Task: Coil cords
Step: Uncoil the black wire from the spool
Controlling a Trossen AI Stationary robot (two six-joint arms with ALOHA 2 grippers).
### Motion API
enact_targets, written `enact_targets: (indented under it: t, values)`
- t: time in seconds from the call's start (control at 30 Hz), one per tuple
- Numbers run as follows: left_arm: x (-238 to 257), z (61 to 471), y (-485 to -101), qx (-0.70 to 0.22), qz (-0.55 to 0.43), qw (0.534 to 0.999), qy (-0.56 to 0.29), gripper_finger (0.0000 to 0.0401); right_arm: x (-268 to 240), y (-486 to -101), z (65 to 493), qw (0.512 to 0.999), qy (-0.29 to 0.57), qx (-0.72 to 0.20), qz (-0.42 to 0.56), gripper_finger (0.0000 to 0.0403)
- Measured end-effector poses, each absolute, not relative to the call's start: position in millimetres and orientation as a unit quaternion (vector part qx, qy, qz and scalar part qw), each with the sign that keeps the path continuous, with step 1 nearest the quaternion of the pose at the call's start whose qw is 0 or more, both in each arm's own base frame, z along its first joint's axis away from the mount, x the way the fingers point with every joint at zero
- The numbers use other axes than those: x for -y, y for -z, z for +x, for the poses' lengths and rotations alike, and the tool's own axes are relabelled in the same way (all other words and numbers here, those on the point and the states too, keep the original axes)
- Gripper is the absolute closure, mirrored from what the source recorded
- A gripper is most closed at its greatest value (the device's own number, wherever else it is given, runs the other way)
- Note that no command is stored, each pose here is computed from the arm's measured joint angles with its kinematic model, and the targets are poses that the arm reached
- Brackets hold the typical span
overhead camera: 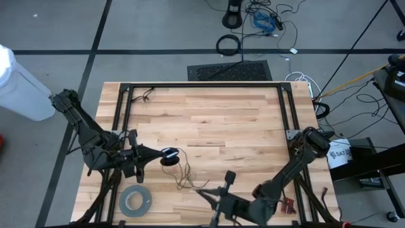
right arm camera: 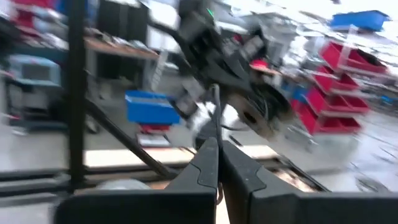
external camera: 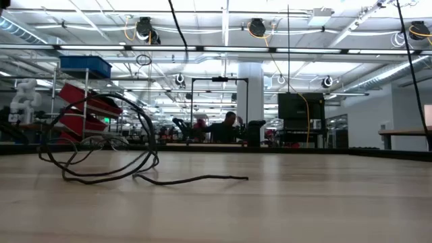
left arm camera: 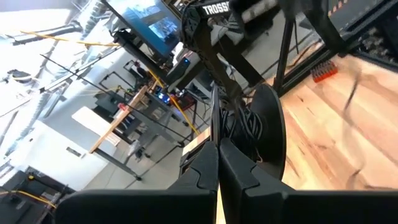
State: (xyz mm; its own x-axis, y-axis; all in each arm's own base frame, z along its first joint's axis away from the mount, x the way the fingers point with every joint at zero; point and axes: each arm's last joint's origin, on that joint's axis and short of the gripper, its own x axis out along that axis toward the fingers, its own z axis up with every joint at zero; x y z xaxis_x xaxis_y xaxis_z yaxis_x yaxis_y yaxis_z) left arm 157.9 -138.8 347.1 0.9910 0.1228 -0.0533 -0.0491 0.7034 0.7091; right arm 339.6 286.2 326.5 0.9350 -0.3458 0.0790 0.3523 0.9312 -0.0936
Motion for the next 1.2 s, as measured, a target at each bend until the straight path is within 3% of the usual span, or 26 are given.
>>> enact_targets:
  t: [0.33,0.83,1.2]
  values:
    - [138,158,-346,-0.055,0.390,0.918,-0.056,0.0401,-285,-334,346,0.993,0.076,0.083,-0.020,0.0403]
    - [134,172,-349,-0.048,0.375,0.921,-0.094,0.0401,-242,-298,408,0.991,0.010,0.132,0.029,0.0403]
    - [131,174,-358,-0.019,0.360,0.926,-0.114,0.0401,-227,-280,421,0.998,0.034,0.053,0.007,0.0403]
